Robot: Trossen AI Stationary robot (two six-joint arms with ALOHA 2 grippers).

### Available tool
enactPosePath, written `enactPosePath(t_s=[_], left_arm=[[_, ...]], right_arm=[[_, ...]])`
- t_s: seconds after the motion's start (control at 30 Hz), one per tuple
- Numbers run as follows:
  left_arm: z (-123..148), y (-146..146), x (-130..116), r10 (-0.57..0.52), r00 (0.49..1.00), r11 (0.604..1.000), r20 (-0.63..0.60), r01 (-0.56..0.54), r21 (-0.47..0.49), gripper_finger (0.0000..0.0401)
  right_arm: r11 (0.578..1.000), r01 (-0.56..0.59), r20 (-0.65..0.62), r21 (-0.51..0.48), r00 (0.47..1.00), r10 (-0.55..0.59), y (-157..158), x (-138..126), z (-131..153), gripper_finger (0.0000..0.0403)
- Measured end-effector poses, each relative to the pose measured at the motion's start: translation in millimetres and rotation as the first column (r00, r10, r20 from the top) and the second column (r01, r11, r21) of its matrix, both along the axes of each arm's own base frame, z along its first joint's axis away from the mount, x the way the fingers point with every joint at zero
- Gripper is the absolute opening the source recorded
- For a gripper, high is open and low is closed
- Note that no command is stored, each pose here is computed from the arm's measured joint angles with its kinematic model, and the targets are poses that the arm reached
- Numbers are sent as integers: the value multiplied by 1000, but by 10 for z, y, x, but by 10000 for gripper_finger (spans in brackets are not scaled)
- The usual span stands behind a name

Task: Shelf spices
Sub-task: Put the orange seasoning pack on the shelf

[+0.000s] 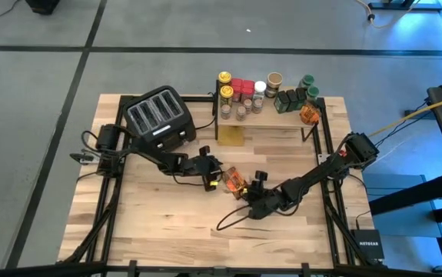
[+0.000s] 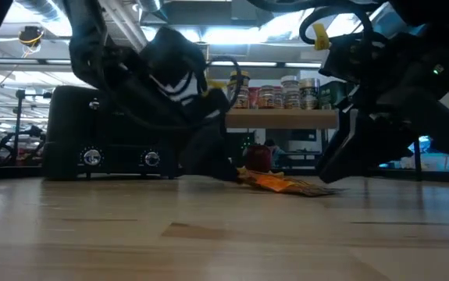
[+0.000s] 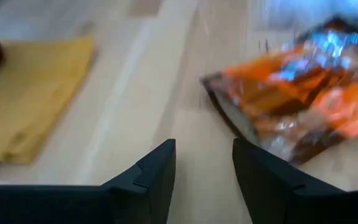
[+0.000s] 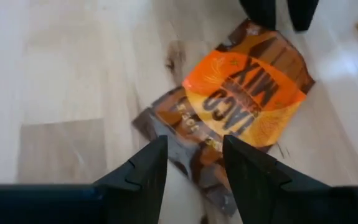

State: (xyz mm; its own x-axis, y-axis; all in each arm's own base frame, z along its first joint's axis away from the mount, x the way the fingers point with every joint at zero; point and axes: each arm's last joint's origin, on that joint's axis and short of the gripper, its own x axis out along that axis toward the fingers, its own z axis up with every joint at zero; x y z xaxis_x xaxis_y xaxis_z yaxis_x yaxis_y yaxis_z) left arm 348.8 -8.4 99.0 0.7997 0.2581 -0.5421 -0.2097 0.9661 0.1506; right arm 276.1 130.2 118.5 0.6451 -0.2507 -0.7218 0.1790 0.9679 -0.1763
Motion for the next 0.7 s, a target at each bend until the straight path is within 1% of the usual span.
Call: enactPosePath(t_s=[0.1, 0.17, 0.3, 0.4, 0.47, 0.57, 0.63, 0.7], left_arm=[[-72, 24, 13, -9, 1000, 1000, -12, 9, -16, 153], [-99, 28, 18, -10, 1000, 1000, -16, 9, -19, 153], [-103, 23, 15, -11, 1000, 1000, -20, 11, -19, 153], [-7, -5, -13, -27, 999, 1000, -31, 27, -10, 153], [122, -39, -47, -49, 998, 999, -31, 49, 8, 153], [351, -72, -62, -53, 998, 999, 31, 52, 9, 153], [385, -99, -57, -64, 997, 998, 53, 64, 0, 153], [331, -129, -52, -97, 995, 995, 39, 97, -7, 153]], right_arm=[[998, -47, -30, 32, 998, 48, 15, -5, -8, 161], [995, -96, -53, 5, 994, 96, 16, -9, -12, 161], [991, -126, -67, -47, 990, 122, 14, -8, -4, 161], [989, -131, -95, -63, 988, 125, 33, 27, 58, 161], [990, -126, -129, -68, 985, 116, 41, 41, 103, 161], [992, -107, -156, -73, 983, 95, 55, 69, 176, 172], [991, -108, -162, -79, 982, 94, 56, 73, 189, 189], [990, -108, -169, -88, 981, 92, 49, 66, 184, 209]])
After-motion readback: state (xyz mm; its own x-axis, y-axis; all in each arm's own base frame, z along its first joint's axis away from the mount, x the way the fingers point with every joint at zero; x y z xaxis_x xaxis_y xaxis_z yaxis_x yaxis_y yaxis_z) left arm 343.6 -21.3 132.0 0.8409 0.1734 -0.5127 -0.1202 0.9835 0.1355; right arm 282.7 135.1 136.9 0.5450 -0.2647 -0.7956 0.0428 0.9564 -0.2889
